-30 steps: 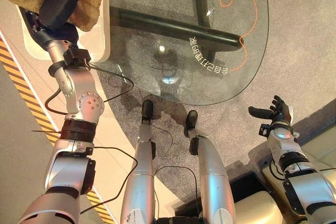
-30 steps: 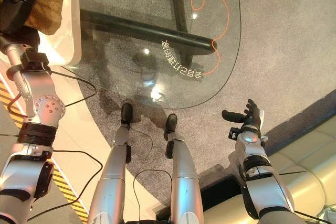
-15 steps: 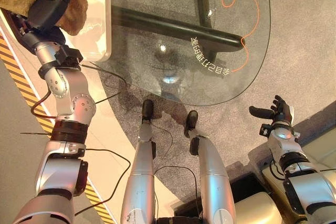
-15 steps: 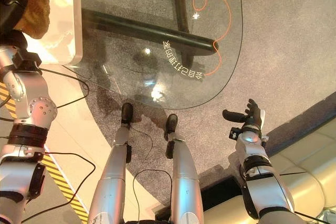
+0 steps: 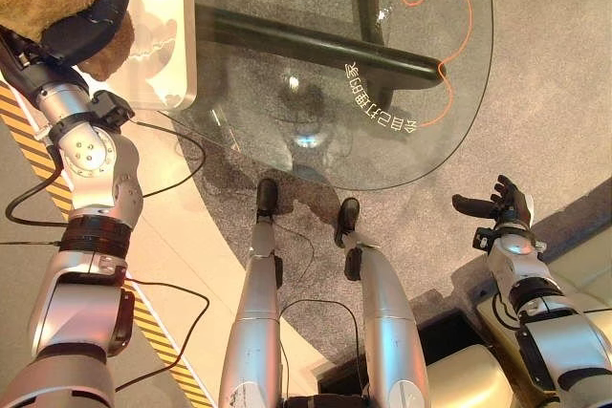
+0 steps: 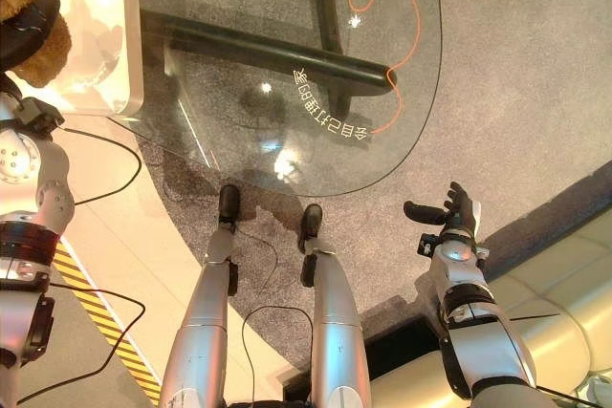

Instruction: Wipe the table with a cloth and put it in the basket.

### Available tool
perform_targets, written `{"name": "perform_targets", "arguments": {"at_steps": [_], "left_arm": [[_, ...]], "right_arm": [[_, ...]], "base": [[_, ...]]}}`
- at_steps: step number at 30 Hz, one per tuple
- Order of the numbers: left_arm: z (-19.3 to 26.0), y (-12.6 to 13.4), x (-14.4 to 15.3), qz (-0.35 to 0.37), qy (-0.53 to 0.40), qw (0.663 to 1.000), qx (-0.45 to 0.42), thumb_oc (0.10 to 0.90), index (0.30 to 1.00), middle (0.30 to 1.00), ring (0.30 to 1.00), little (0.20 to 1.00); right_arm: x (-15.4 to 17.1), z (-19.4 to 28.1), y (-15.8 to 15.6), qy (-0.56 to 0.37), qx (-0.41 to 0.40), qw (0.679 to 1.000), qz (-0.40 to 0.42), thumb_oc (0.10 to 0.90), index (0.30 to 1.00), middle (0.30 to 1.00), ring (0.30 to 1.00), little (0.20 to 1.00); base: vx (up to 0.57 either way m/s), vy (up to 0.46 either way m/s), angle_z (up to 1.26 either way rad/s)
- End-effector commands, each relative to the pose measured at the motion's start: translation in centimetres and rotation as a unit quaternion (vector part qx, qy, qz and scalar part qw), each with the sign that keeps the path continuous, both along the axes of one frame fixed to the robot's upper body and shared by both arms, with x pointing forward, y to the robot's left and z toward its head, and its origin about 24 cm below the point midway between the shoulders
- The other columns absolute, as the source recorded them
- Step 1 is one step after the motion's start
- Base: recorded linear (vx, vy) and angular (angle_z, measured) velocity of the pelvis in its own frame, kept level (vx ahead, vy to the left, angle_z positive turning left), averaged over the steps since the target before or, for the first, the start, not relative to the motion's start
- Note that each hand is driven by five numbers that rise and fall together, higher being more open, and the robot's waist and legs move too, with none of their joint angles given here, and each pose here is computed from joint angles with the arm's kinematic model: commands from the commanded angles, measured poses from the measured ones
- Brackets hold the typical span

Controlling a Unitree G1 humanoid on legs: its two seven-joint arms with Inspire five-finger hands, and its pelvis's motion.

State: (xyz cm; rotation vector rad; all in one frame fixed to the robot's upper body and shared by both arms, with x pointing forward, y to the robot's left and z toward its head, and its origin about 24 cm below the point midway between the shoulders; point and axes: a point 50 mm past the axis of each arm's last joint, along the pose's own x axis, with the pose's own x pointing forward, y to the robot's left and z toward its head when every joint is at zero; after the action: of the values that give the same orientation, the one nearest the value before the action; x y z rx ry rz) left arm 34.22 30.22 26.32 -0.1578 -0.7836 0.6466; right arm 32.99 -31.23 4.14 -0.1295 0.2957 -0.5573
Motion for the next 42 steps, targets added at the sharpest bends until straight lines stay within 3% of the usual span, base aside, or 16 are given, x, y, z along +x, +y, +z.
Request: {"name": "perform_targets", "arguments": {"at_steps": [1,9,20,29,30,31,42], "left_arm": [[7.4,0.0,-2.2,0.048,-0.121,0.989,0.074,0.1,0.3,0.3,0.3,0.2],[7.5,0.6,-0.5,0.109,-0.012,0.987,0.121,0.1,0.3,0.3,0.3,0.2],[7.0,2.8,0.7,0.137,0.101,0.982,0.079,0.1,0.3,0.3,0.3,0.2],[5.9,4.0,0.8,0.163,0.132,0.977,0.04,0.105,0.305,0.305,0.305,0.205],[5.7,4.1,0.9,0.166,0.138,0.976,0.035,0.394,0.552,0.552,0.552,0.494],[5.7,4.2,0.8,0.169,0.138,0.975,0.032,0.8,0.9,0.9,0.9,0.9],[5.4,4.8,1.0,0.169,0.175,0.97,0.017,0.8,0.9,0.9,0.9,0.9]], "right_arm": [[-2.7,0.6,-4.7,0.008,-0.049,0.997,-0.054,0.8,0.9,0.9,0.9,0.9],[-2.2,1.4,-4.8,0.006,-0.057,0.997,-0.044,0.8,0.9,0.9,0.9,0.9],[-1.8,1.8,-4.7,0.005,-0.06,0.998,-0.037,0.8,0.9,0.9,0.9,0.9],[-1.5,1.7,-4.3,0.004,-0.057,0.998,-0.032,0.8,0.9,0.9,0.9,0.9],[-1.5,1.7,-4.3,0.004,-0.056,0.998,-0.032,0.8,0.9,0.9,0.9,0.9],[-1.4,1.7,-4.2,0.004,-0.056,0.998,-0.032,0.8,0.9,0.9,0.9,0.9],[-1.1,1.8,-3.8,0.002,-0.055,0.998,-0.026,0.8,0.9,0.9,0.9,0.9]], "base": [[0.0,0.0,0.0],[0.0,0.008,0.0],[0.0,0.0,0.0],[0.0,0.0,0.0],[0.0,0.0,0.0],[0.0,0.0,0.0],[0.0,0.0,0.0]]}}
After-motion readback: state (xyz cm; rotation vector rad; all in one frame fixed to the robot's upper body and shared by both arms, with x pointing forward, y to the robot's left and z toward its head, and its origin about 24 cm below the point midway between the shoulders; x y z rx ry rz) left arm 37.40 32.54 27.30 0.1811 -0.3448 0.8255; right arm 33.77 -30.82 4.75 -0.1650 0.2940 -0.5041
